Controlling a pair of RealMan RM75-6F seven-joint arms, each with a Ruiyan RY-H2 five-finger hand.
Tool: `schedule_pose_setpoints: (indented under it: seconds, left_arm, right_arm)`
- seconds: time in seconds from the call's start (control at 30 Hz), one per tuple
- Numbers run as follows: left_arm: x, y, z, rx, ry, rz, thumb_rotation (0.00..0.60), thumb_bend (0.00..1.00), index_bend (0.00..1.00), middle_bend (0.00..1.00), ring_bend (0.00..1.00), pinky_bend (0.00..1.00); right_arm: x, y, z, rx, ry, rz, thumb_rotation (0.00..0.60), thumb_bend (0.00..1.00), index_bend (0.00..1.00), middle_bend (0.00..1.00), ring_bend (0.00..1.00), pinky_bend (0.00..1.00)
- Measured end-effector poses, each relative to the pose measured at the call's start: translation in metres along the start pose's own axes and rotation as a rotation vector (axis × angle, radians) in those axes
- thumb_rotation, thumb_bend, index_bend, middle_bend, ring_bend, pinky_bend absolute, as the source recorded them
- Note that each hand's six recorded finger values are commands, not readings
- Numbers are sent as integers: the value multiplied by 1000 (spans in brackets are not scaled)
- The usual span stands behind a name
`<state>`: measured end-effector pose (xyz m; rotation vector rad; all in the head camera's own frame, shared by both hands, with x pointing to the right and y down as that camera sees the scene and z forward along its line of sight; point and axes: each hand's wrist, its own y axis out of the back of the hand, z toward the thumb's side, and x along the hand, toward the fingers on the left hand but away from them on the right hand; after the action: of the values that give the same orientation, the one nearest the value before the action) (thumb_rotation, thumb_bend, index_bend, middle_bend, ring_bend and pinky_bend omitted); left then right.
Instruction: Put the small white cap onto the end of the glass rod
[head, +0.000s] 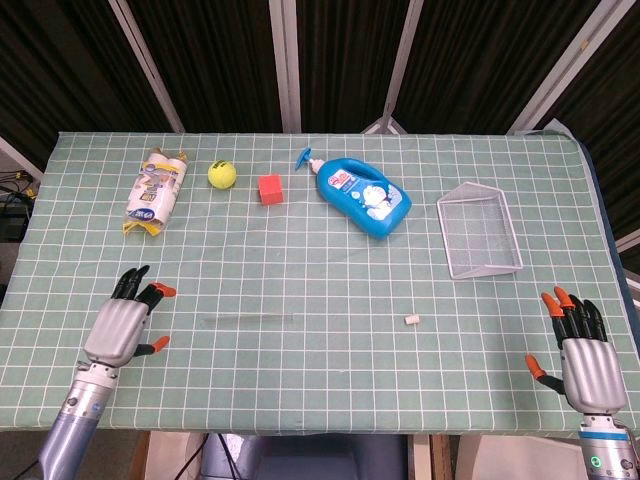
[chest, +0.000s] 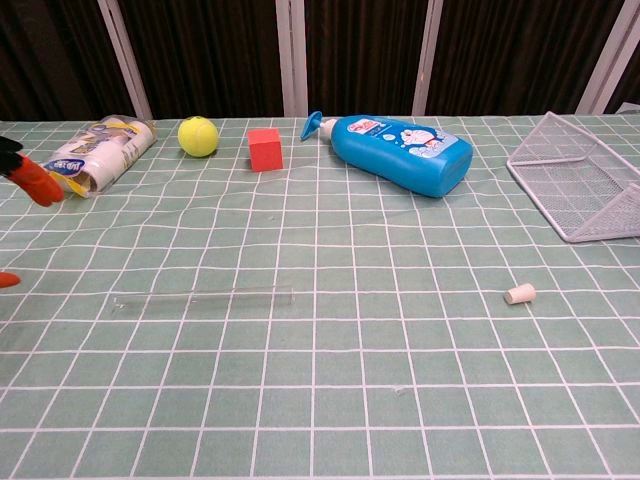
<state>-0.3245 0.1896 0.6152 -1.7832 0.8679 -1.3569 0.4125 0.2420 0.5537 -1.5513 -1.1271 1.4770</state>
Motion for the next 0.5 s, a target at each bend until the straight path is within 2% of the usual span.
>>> schedule_pose_setpoints:
  seconds: [0.23, 0.5]
  left_arm:
    - [29, -24, 33, 5, 23, -33, 600, 282, 385, 317, 0, 0]
    - [47, -43, 56, 9, 49, -66, 600, 293, 407, 355, 4, 0]
  right_arm:
    - [0, 0, 0, -8, 0, 5, 600, 294, 0, 0, 0, 0]
    - [0, -1, 0, -13, 3, 9, 600, 294, 0, 0, 0, 0]
